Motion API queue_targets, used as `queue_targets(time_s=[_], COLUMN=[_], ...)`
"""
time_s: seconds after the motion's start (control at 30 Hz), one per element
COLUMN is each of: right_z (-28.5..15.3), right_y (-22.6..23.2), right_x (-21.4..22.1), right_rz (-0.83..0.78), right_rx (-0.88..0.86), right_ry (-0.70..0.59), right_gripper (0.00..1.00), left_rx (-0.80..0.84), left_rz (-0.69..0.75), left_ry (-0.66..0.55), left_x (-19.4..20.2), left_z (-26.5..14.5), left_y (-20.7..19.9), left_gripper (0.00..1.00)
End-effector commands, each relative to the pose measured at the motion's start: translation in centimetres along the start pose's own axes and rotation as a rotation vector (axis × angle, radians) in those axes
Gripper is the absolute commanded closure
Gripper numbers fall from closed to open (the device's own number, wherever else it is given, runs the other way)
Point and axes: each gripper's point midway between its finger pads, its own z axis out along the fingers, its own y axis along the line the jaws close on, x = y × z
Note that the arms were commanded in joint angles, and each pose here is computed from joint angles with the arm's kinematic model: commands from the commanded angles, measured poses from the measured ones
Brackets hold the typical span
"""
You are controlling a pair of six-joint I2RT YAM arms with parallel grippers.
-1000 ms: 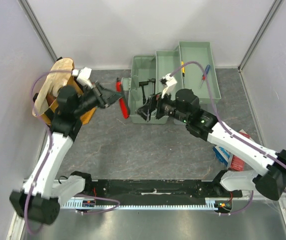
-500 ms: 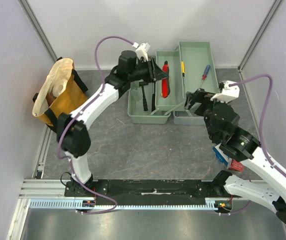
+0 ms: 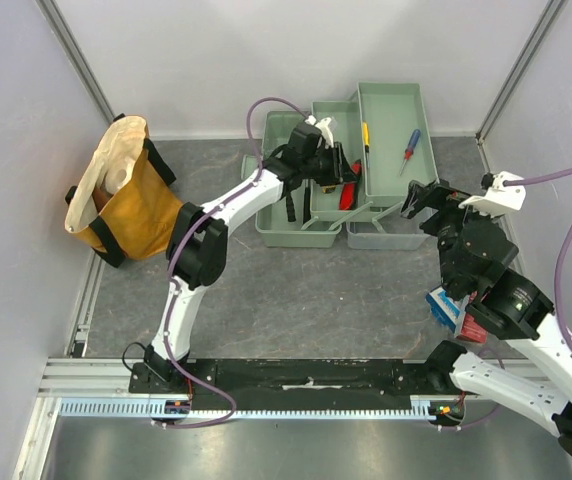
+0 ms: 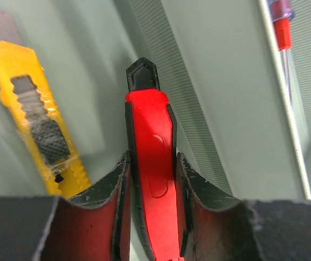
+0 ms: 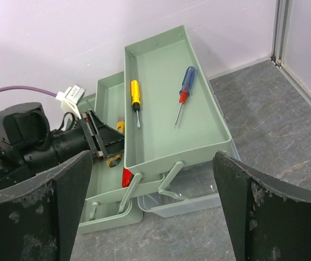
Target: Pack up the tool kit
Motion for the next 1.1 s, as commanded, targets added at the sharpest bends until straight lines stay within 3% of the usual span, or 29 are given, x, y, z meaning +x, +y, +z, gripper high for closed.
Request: queue_targets(time_s=[0.0, 0.17, 0.4, 0.67, 0.87, 1.07], right_z=[-0.2, -0.1, 0.2, 1.6, 7.1, 14.7], right_y=[-0.4, -0.2, -0.1, 3.8, 5.7, 0.1], right_x=[-1.8, -2.1, -2.2, -3.5, -4.3, -3.3], right_rz=[0.011, 0.015, -0.003, -0.003, -0.015, 0.014], right_rx=[0.028, 0.03, 0.045, -0.032, -0.086, 0.029], right_ry=[-0.031, -0.035, -0.034, -0.005, 0.061, 0.136], right_gripper=[0.02, 0.02, 0.02, 0.02, 0.02, 0.02], left_rx=[-0.02, -0.126, -0.121, -0.145, -0.22, -0.355], left_rz=[0.086, 0.109, 0.138, 0.197, 0.248, 0.198], left_ry=[-0.076, -0.097, -0.165, -0.3, -0.385, -0.415], left_x=[-1.7, -1.7, -4.3, -7.3, -8.7, -7.9], left_z=[0.6, 0.5, -1.9, -6.6, -11.9, -17.2], left_y=[-1.5, -0.1, -2.2, -4.2, -4.5, -0.7], left_gripper=[0.86, 0.62, 0.32, 0.15, 0.09, 0.01])
